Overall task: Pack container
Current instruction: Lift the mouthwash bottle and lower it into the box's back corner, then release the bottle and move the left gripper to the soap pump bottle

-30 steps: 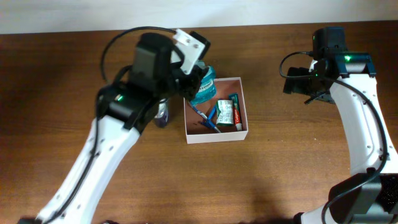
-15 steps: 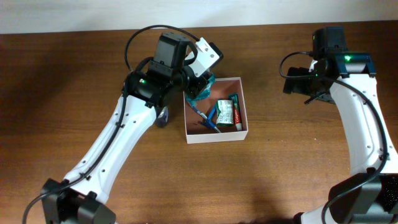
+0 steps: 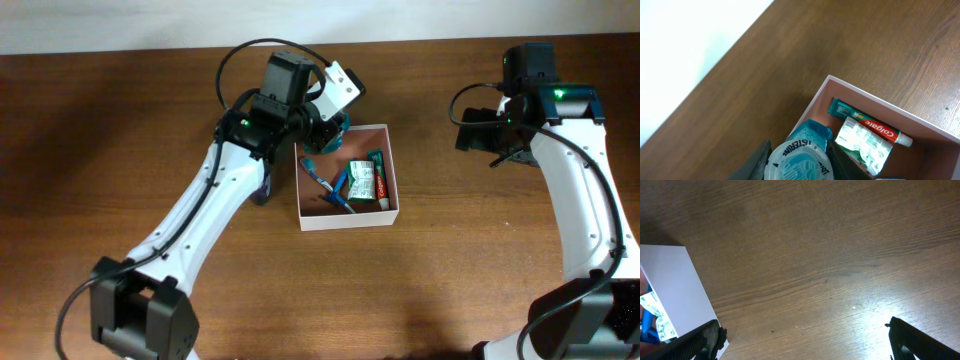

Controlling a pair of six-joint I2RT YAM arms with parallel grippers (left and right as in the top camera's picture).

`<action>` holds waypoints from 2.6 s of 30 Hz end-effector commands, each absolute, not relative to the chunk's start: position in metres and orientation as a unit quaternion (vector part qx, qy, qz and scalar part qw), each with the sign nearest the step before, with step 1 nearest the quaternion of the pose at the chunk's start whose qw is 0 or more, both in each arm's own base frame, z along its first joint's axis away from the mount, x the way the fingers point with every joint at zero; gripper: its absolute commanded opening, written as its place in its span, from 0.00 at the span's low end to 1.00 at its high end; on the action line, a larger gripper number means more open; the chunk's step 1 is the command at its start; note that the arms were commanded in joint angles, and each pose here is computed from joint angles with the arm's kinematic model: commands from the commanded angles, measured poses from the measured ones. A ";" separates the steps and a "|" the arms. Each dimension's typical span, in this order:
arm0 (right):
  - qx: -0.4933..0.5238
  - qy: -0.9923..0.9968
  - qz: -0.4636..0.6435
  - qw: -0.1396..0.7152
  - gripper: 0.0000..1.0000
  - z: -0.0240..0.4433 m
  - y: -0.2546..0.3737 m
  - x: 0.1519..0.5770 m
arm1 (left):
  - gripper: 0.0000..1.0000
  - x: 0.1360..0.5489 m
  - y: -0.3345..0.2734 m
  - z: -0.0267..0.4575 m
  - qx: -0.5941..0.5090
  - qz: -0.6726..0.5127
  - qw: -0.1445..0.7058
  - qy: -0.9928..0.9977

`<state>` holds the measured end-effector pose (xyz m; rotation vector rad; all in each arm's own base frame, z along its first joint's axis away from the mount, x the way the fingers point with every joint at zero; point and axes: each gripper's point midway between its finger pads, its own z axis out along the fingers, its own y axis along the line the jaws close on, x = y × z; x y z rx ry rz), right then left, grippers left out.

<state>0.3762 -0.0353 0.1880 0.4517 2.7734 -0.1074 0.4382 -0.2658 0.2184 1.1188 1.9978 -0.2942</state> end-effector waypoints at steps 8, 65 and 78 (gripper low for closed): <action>0.162 0.971 -0.043 0.173 0.98 0.194 -0.039 0.377 | 0.29 0.460 -0.255 0.207 0.440 -0.150 0.404 0.788; 0.162 0.971 -0.043 0.173 0.98 0.194 -0.039 0.377 | 0.66 0.391 -0.084 0.240 0.072 -0.061 0.265 0.960; 0.162 0.971 -0.043 0.173 0.98 0.194 -0.039 0.377 | 0.65 0.386 -0.085 0.181 0.075 -0.050 0.215 0.972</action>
